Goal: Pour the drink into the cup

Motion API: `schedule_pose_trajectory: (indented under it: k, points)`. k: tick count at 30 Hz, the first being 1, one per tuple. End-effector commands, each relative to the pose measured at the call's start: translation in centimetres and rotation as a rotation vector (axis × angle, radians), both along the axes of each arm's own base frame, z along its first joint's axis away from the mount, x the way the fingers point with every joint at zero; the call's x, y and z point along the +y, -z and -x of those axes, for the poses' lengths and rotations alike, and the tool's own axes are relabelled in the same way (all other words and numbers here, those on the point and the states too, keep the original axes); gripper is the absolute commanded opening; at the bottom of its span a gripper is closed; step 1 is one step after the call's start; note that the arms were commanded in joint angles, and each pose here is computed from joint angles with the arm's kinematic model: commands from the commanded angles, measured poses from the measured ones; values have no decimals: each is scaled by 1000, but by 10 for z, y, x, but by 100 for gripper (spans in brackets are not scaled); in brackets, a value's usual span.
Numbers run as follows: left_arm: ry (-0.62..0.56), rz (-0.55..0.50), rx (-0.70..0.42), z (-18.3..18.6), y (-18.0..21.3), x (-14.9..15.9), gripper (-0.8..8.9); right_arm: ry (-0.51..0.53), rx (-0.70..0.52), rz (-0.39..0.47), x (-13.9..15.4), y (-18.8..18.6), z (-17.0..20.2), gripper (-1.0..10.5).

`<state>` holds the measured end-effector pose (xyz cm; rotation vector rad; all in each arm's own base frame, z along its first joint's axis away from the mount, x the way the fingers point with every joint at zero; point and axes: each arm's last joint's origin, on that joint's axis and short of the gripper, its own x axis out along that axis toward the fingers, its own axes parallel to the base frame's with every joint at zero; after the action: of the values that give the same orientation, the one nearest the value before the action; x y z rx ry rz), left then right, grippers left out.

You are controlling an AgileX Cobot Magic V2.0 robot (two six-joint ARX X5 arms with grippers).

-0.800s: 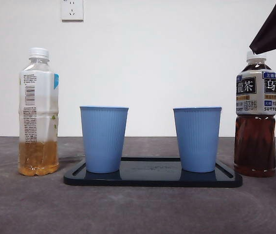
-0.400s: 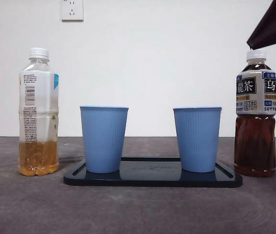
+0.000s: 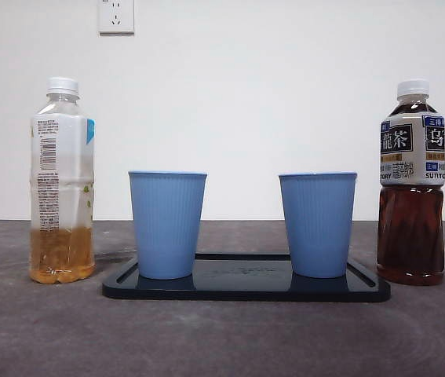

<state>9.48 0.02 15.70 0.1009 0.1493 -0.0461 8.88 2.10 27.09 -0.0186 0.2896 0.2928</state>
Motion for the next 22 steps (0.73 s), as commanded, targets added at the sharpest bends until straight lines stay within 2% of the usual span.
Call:
schedule_pose_trajectory:
  k: [1, 6, 12, 22]
  points:
    - [0, -4, 25, -1, 7, 0, 8, 115, -97, 35, -9, 5, 3, 11]
    - [0, -4, 25, -1, 7, 0, 8, 210, -231, 43, -17, 31, 3, 11]
    - [0, -4, 25, -1, 7, 0, 8, 245, -306, 38, -20, 65, -2, 11]
    - [0, -4, 25, -1, 7, 0, 8, 244, -279, 41, -20, 101, -7, 11]
